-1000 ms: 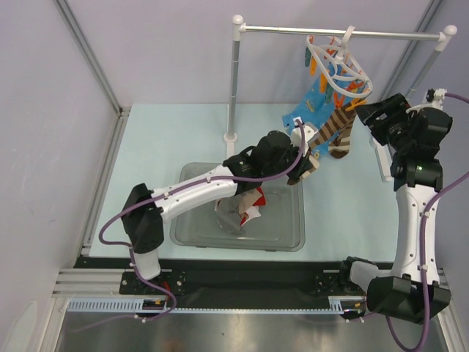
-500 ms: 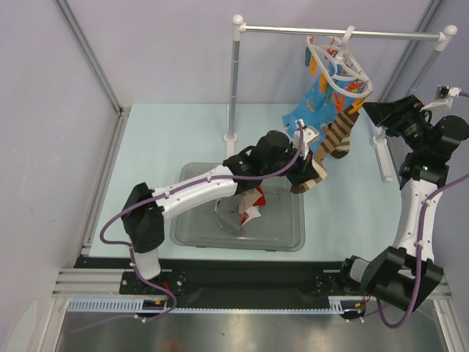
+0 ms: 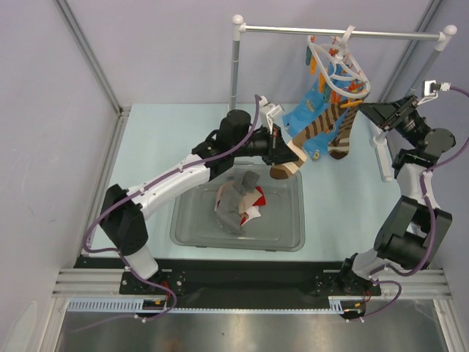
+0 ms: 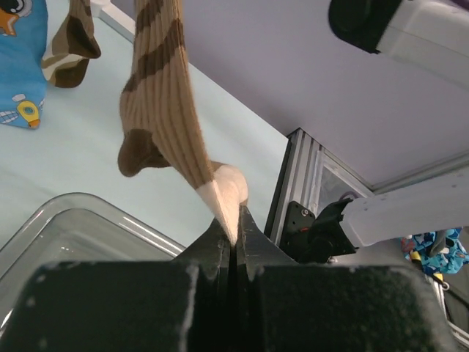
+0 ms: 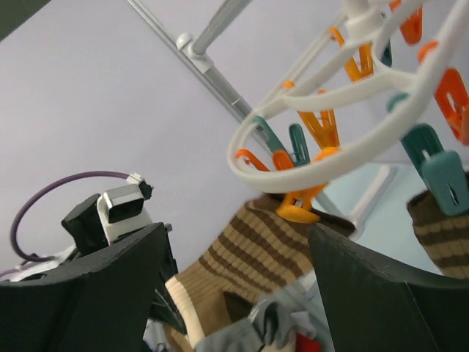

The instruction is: Remove the socks clipped to the hanger

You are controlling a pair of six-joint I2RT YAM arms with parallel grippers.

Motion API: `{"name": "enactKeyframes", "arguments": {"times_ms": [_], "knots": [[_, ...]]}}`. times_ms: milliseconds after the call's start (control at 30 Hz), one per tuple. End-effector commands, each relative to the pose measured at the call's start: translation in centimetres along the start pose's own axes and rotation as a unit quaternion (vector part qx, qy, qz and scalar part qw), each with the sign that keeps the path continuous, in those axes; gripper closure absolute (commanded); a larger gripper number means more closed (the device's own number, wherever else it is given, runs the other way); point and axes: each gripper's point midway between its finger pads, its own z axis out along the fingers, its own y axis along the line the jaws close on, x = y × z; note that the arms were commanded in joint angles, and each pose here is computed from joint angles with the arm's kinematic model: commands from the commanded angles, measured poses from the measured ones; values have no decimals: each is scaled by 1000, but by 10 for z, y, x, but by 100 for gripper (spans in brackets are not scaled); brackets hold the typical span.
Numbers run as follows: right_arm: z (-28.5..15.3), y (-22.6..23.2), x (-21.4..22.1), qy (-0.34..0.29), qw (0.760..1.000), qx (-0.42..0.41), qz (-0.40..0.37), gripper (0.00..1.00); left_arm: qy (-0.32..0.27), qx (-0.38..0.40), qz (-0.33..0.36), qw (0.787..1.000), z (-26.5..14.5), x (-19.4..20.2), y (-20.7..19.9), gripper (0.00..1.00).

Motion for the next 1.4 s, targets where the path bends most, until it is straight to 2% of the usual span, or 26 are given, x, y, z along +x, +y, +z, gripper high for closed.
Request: {"name": "enactKeyframes", "arguments": {"times_ms": [0,467,700,833,1067,1367], "knots": [[4,44,5,23,992,-91,-82,14,-38,29,3,999,-27,-31,-21,100],[23,26,5,25,983,-111,-145,14,-45,24,-35,998,-51,-44,2,100],[37,28,19,52,973,-137,-179,16,-52,27,-57,997,-59,-51,10,100],[36,26,22,48,971,-137,-192,16,-40,4,-65,997,-61,-43,23,100],[43,28,24,50,965,-149,-208,16,-3,16,-103,995,-52,-10,33,97],[39,25,32,58,966,-145,-206,23,24,12,-123,992,-41,10,41,94]]}}
